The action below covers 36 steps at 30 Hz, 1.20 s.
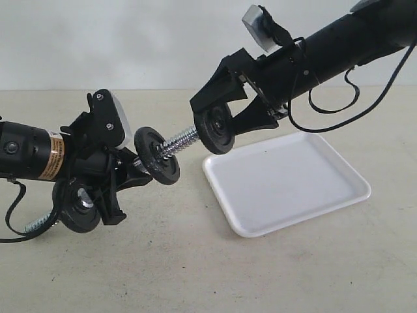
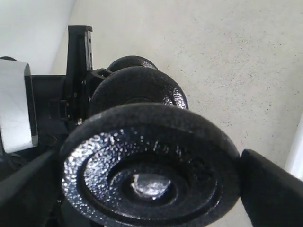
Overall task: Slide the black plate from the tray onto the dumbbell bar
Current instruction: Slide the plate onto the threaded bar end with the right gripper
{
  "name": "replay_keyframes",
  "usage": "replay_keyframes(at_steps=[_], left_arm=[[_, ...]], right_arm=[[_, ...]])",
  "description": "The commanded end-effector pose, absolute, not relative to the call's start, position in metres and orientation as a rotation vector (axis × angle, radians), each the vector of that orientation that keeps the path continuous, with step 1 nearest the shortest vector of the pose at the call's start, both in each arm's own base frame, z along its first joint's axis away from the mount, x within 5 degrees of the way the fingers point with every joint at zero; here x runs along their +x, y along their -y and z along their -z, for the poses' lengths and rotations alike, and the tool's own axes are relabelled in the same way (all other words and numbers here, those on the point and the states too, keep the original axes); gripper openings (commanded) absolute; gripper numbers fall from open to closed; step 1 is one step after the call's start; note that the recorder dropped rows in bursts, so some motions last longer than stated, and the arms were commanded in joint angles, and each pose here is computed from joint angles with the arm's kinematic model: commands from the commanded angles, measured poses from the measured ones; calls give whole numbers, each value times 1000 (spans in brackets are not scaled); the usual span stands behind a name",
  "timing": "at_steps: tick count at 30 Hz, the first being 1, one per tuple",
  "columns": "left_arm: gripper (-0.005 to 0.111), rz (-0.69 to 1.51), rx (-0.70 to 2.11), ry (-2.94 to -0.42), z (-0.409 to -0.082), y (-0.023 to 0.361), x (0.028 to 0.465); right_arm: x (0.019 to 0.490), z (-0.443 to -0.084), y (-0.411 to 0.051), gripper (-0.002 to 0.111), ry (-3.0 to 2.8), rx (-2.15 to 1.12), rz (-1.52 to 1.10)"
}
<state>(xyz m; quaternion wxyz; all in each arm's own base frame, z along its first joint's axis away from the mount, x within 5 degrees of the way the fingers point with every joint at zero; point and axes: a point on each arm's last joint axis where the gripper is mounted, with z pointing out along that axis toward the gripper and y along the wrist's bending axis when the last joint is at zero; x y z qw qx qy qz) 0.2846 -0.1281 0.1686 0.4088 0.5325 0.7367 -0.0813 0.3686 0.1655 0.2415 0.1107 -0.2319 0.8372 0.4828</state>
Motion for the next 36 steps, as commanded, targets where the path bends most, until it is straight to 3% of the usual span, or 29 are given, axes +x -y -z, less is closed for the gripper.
replay_keyframes(at_steps=[1,10,36], left_arm=[[4,752,1362,-1377,-223,163,257],[4,818,1448,-1342,-221,164,248],[4,890,1356,-1246,-233,168,248]], right_arm=[[368,-254,-172,0,-2373,-671,-1492],[367,-253,-171,0,-2381,-677,-1482],[360,-252,-185,0,-2393,-737,-1485]])
